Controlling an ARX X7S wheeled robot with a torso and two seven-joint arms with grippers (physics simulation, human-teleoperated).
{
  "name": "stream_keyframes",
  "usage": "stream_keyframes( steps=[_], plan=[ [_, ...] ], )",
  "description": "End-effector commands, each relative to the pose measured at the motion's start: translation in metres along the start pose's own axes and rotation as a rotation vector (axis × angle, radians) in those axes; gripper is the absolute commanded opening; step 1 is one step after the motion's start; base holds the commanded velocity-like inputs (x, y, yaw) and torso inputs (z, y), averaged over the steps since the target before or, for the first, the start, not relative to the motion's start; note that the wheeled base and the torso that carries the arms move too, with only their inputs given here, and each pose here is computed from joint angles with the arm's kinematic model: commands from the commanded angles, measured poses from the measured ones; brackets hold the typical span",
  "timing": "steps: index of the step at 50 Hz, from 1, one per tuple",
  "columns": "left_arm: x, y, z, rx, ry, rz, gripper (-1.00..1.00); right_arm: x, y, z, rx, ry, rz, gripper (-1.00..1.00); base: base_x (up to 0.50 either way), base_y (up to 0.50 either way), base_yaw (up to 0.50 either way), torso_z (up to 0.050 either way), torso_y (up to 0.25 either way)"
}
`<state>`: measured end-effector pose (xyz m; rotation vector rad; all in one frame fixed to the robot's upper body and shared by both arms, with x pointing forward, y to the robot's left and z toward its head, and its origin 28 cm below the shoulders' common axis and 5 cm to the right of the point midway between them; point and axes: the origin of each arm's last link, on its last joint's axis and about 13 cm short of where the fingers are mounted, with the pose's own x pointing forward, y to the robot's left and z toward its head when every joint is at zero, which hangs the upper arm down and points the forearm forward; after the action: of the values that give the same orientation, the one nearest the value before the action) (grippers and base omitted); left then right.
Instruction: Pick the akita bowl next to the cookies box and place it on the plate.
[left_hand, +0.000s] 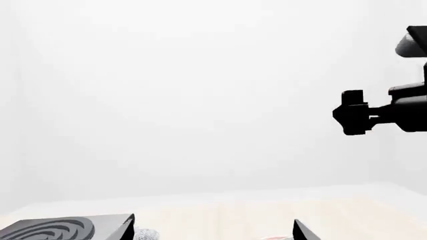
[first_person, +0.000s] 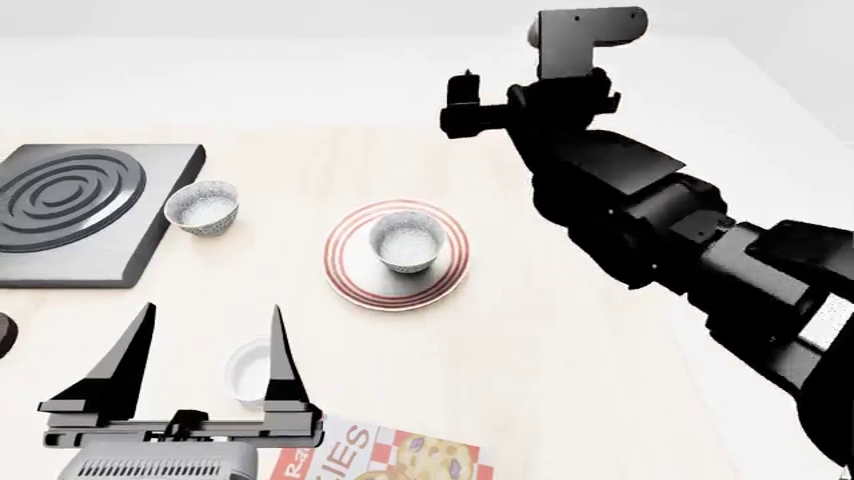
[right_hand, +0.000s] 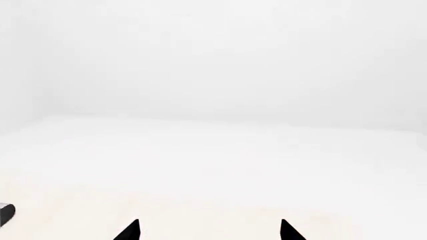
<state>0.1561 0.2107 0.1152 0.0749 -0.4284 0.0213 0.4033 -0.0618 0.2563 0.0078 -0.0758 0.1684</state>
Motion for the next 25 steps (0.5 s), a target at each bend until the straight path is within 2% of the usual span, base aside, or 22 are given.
stream_keyframes(
  steps=[1,7,12,25],
  plan=[
    [0.0,0.0,0.0,-0.005,-0.004,0.0,1.0,-0.093,-0.028,0.012,-0.113,-0.273,-0.126,1.0,0.0,0.0,0.0,-0.014,0.25],
    [0.0,0.001,0.002,-0.001,-0.008,0.002,1.0,-0.142,-0.041,0.006,-0.103,-0.361,-0.182,1.0,0.0,0.0,0.0,-0.014,0.25],
    [0.001,0.002,0.003,-0.003,-0.013,0.013,1.0,-0.176,-0.055,-0.014,-0.077,-0.405,-0.255,1.0,0.0,0.0,0.0,-0.014,0.25],
    [-0.001,0.0,0.009,-0.009,-0.045,0.003,1.0,-0.218,-0.06,-0.049,-0.069,-0.459,-0.288,1.0,0.0,0.0,0.0,-0.014,0.25]
  ],
)
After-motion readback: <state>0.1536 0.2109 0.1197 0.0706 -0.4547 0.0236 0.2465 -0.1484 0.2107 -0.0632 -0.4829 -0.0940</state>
